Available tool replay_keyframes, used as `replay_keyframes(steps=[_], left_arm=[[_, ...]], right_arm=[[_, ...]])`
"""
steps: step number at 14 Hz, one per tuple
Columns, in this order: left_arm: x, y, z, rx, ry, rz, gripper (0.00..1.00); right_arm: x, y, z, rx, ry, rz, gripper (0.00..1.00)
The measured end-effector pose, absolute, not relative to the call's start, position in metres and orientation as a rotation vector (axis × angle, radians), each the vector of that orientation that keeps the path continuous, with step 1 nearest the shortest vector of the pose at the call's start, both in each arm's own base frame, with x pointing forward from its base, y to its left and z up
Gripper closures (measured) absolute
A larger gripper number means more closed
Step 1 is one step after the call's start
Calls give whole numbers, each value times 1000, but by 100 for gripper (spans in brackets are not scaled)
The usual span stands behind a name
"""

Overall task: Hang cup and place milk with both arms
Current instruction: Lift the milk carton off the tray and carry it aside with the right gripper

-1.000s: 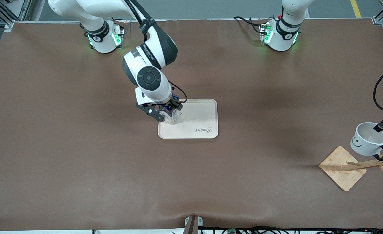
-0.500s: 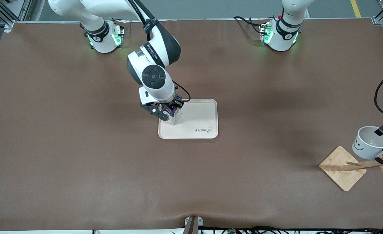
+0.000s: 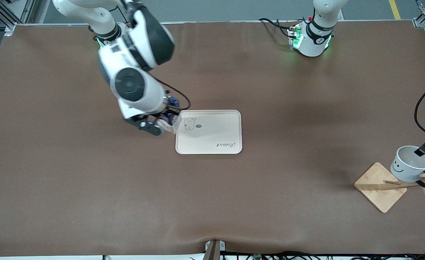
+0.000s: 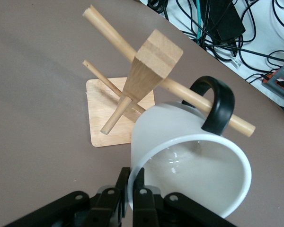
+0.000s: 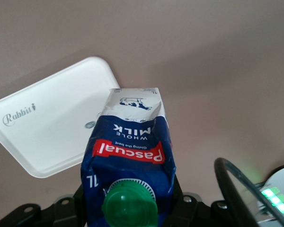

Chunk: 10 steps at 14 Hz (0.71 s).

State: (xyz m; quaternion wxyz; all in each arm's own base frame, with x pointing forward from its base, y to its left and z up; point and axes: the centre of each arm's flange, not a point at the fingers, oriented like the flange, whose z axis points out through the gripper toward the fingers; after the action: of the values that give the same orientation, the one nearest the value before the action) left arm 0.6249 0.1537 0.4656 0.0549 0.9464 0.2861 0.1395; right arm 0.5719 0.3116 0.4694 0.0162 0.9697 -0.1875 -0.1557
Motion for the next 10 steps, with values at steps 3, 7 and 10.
replay_keyframes(steps=[3, 7, 10], left_arm=[[629, 155, 458, 2868, 865, 411, 81], [636, 150, 472, 2859, 845, 455, 40], [640, 138, 482, 2861, 813, 450, 9]], right_arm=[[612, 210, 469, 3073, -413, -501, 35], [642, 98, 455, 3056, -220, -442, 35], [650, 31, 436, 3077, -196, -466, 35]])
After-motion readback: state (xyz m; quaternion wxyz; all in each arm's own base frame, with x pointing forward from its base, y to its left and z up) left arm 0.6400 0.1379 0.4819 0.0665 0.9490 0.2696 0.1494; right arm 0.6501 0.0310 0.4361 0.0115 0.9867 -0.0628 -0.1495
